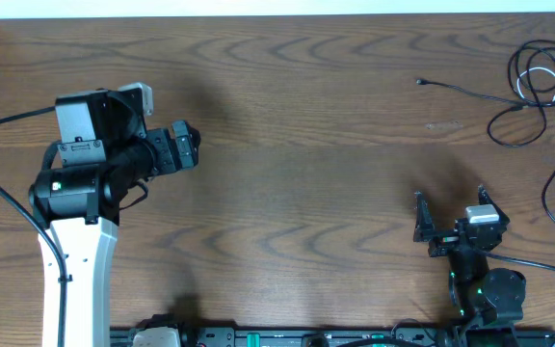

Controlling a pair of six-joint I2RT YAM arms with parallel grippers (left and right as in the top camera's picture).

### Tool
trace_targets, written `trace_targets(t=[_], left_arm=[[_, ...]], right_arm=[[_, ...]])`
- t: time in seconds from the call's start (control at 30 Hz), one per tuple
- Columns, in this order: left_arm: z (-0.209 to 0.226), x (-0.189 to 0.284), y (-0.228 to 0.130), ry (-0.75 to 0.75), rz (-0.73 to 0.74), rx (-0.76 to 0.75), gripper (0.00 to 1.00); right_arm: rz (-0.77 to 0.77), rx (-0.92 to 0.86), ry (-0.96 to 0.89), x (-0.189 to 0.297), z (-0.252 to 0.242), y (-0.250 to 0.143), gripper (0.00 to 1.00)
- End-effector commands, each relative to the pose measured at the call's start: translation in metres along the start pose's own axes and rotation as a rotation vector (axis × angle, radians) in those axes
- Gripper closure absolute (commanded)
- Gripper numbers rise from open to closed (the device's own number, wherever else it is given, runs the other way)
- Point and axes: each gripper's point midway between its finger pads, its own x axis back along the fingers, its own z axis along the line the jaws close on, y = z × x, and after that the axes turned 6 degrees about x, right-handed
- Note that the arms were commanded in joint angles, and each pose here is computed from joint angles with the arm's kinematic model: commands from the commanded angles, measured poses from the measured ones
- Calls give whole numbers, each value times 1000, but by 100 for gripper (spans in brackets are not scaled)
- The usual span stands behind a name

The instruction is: Untangle cables

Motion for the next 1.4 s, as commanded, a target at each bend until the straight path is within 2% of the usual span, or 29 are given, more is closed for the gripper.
trace_targets(t=[0.0,0.3,0.47,0.6,0.77,1.17,1.37], left_arm=[[5,3,4,35,-12,-14,2],[8,28,-1,66,-121,-84,2],[6,38,-5,21,-322,-144,2],[9,39,-23,-26,-496,-193,2],[17,32,-46,-54,-624,-227,2],[32,13,-79,-99,-822,-280,2],[39,-2,-88,-97,-832,-280,2]], right_arm=[[-2,-10,-8,0,-1,-1,1],[-2,-10,-8,0,-1,-1,1],[-2,-10,-8,0,-1,-1,1],[-2,-10,-8,0,-1,-1,1],[-2,-10,-8,0,-1,-1,1],[-2,-10,-8,0,-1,-1,1],[-2,-10,-8,0,-1,-1,1]])
